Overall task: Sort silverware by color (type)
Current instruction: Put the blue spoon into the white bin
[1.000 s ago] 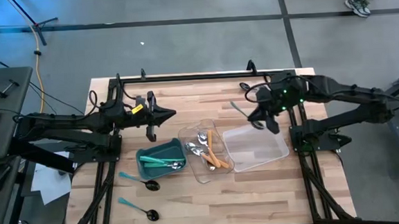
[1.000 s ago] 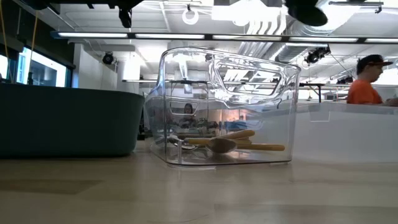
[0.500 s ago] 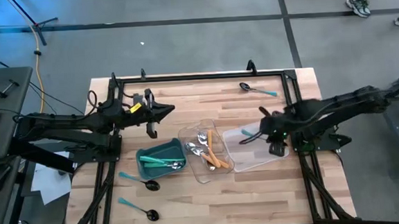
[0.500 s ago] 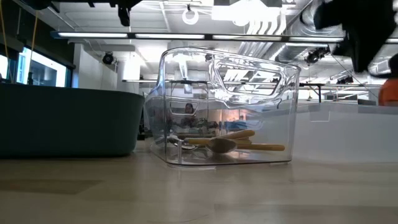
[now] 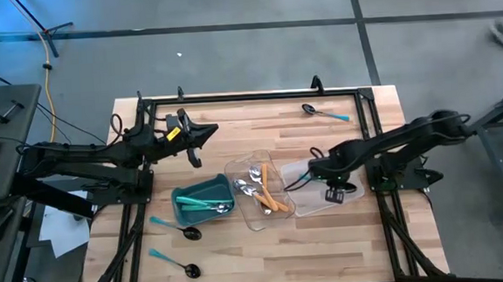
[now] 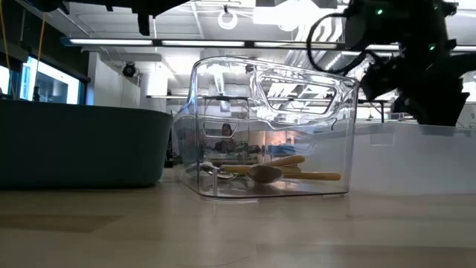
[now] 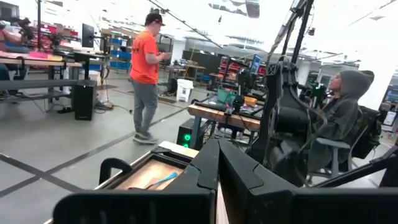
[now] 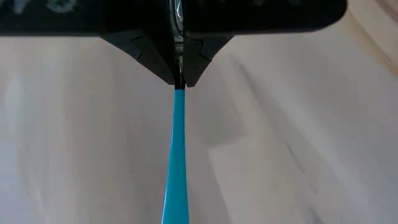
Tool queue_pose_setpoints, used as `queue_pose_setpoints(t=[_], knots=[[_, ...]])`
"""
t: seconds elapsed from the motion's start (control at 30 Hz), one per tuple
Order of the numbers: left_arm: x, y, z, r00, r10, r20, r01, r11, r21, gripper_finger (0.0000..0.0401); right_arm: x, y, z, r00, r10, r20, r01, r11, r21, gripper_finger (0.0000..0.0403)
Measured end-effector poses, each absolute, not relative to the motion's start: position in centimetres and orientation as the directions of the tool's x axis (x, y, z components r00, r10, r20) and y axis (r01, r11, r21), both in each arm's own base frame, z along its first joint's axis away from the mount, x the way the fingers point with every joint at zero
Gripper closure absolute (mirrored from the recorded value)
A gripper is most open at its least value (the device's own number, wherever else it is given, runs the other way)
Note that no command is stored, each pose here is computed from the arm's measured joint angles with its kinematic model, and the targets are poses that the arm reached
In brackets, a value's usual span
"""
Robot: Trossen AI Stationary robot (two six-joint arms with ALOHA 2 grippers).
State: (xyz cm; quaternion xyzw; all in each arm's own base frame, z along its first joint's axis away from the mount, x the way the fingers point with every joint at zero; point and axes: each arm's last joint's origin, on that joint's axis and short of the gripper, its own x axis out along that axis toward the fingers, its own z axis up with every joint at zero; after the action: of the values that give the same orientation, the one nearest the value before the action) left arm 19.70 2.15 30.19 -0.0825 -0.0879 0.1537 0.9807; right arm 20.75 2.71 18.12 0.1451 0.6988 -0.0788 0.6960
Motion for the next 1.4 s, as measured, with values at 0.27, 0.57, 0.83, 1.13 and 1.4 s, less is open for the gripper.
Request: queue_pose_setpoints(t=[0.27, 0.57, 0.83, 1.13, 1.4], knots=[[19.7, 2.2, 30.2, 0.928, 0.343, 0.146, -0.314, 0.930, -0.193, 0.0401, 22.9, 2.3, 15.2, -0.013, 0.085, -0.996, 0.365, 0.928, 0.074, 0.0403], [19.7, 2.3, 30.2, 0.921, 0.360, 0.147, -0.329, 0.924, -0.196, 0.0401, 23.5, 2.4, 13.8, -0.047, 0.081, -0.996, 0.368, 0.928, 0.058, 0.0392], [19.7, 2.3, 30.2, 0.921, 0.360, 0.148, -0.329, 0.924, -0.197, 0.0401, 23.7, 2.4, 13.7, -0.035, 0.081, -0.996, 0.369, 0.927, 0.063, 0.0360], [19.7, 2.3, 30.2, 0.921, 0.360, 0.148, -0.329, 0.924, -0.197, 0.0401, 23.9, 2.4, 13.8, -0.025, 0.085, -0.996, 0.371, 0.926, 0.070, 0.0289], [19.7, 2.3, 30.2, 0.921, 0.360, 0.147, -0.329, 0.924, -0.197, 0.0401, 24.6, 2.5, 14.5, -0.003, 0.079, -0.997, 0.289, 0.954, 0.075, 0.0228]])
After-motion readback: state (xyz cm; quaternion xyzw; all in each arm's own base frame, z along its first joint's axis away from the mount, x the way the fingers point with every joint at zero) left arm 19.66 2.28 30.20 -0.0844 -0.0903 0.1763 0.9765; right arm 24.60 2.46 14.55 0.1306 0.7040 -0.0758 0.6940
